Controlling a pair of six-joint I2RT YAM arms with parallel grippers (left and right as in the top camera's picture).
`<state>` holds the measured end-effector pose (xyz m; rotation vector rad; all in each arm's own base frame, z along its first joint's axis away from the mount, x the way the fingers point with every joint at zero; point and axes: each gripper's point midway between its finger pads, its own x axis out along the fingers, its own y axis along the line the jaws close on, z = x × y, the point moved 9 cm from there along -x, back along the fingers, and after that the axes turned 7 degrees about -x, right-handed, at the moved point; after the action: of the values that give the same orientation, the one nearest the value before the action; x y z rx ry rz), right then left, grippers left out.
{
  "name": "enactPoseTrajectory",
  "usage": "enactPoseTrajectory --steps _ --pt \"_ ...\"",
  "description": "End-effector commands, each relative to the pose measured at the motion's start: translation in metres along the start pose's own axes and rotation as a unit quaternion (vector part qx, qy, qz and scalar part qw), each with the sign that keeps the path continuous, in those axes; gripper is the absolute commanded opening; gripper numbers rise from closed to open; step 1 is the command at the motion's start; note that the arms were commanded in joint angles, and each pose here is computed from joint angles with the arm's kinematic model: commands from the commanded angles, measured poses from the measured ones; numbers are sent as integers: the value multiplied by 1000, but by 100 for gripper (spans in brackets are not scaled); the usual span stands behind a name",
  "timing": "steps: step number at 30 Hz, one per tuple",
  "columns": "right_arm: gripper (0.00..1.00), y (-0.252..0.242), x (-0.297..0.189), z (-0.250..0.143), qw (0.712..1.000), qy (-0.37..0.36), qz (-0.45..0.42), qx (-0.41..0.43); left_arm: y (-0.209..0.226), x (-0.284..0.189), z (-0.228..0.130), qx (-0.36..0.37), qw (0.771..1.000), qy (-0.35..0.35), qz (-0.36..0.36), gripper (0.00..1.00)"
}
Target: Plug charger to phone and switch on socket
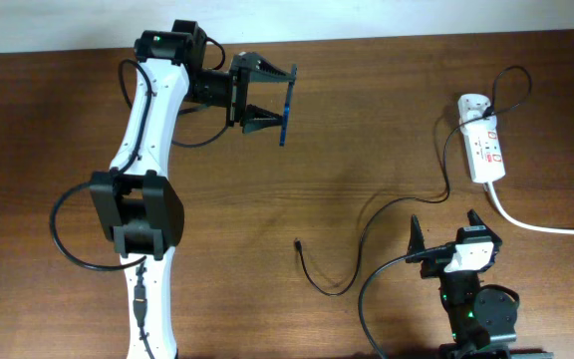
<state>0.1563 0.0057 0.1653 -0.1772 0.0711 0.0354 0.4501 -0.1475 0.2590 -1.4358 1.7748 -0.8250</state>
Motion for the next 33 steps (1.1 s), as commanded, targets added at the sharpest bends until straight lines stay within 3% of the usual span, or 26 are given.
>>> enactPoseTrajectory --steps 1,3,5,7,10,11,13,14,16,18,20,22,26,30,33 --pt "98 0 0 -2 1000 0 0 1 -10 -3 -5 8 1000 14 -27 73" --pt "98 14 -2 17 988 -59 99 99 -10 -3 -5 8 1000 14 -27 74" --pt "98 27 -8 27 961 -75 200 173 -10 -3 -5 8 1000 14 -27 73" --pt "98 30 -14 42 937 -104 242 228 -9 -3 -6 6 1000 14 -27 73" --pt "98 21 -39 103 911 -250 265 194 -9 -3 -6 4 1000 14 -27 73" --pt "98 17 -44 121 916 -246 259 182 -9 -3 -6 4 1000 14 -27 73" --pt "98 10 -44 154 941 -188 239 147 -9 -3 -6 4 1000 14 -27 73" --pt "98 2 -37 176 962 -105 208 142 -9 -3 -6 4 1000 14 -27 73" --pt "98 -7 -19 212 973 20 194 124 -9 -3 -6 4 1000 14 -27 73" --pt "98 -6 -1 246 957 95 240 131 -9 -3 -6 4 1000 14 -27 73" --pt "98 7 16 275 903 150 358 184 -9 -3 -6 4 1000 14 -27 73" --pt "98 19 39 297 862 151 442 196 -9 -3 -6 4 1000 14 -27 73" --pt "98 69 84 298 920 300 219 124 -9 -3 -6 4 1000 14 -26 74" --pt "98 146 102 295 947 297 61 101 -9 -3 -6 4 1000 14 -27 74" --pt "98 195 118 273 952 296 31 76 -9 -3 -6 4 1000 14 -27 73"
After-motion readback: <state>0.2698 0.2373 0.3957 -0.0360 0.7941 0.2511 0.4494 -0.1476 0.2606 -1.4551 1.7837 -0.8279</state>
